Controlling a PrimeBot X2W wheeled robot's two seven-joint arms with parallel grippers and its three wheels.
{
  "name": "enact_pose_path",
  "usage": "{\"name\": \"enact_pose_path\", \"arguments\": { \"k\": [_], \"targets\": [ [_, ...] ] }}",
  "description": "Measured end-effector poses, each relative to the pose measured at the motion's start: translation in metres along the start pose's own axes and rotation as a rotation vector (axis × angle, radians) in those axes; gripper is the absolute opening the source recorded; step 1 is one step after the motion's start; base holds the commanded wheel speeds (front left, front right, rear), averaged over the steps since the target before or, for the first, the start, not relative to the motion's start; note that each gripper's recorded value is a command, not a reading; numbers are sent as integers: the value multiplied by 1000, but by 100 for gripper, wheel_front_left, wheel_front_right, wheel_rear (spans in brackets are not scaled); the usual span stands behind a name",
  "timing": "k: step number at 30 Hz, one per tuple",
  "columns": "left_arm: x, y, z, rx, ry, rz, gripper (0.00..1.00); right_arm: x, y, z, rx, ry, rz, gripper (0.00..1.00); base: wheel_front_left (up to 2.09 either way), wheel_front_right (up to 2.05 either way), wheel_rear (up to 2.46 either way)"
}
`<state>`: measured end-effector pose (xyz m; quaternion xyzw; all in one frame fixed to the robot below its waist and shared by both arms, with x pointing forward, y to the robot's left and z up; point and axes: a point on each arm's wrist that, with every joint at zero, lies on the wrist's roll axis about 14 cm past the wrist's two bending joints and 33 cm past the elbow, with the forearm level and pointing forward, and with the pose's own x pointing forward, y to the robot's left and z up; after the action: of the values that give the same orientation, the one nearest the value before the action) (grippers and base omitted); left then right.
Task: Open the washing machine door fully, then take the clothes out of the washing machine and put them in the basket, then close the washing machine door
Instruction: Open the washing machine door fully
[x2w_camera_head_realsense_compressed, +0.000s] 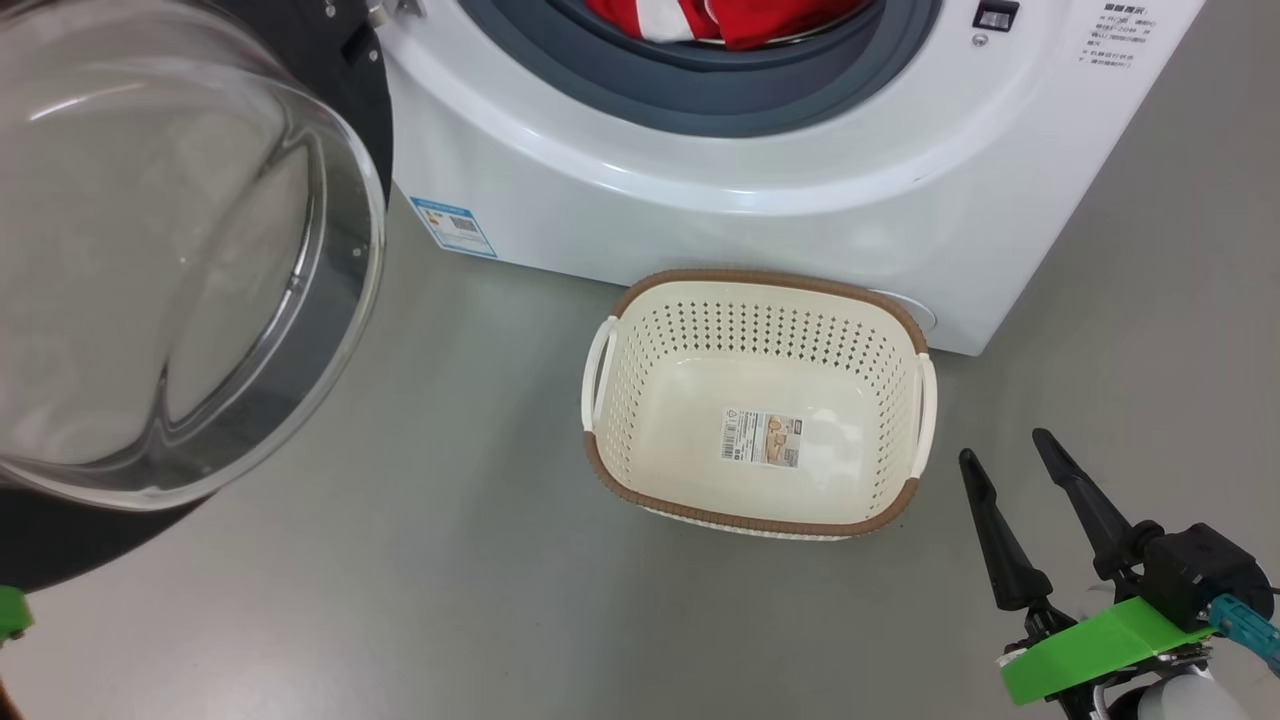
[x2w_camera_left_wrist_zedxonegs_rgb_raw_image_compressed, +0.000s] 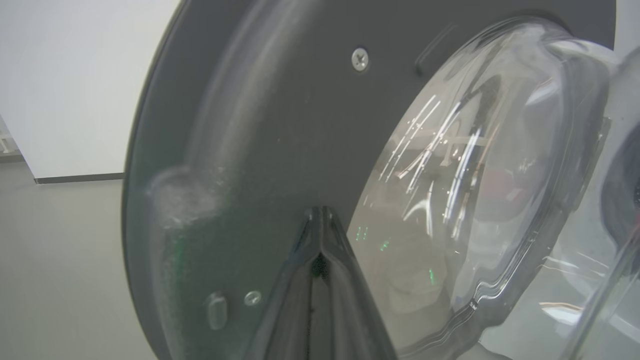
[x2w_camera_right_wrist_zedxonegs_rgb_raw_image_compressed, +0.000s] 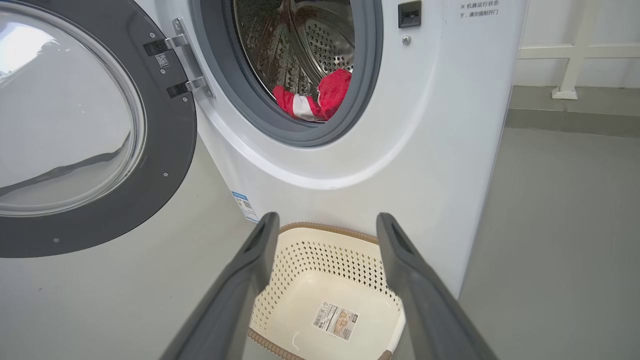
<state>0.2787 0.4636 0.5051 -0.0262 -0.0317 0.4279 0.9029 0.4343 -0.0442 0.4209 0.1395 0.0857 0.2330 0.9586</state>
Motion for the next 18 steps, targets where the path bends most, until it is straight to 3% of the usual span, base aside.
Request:
{"name": "enact_pose_path", "arguments": {
  "k": [18],
  "targets": [
    [7, 8, -4, -22, 23, 14, 0, 1, -1, 11, -12, -28, -5, 100, 0, 0, 0]
  ]
}}
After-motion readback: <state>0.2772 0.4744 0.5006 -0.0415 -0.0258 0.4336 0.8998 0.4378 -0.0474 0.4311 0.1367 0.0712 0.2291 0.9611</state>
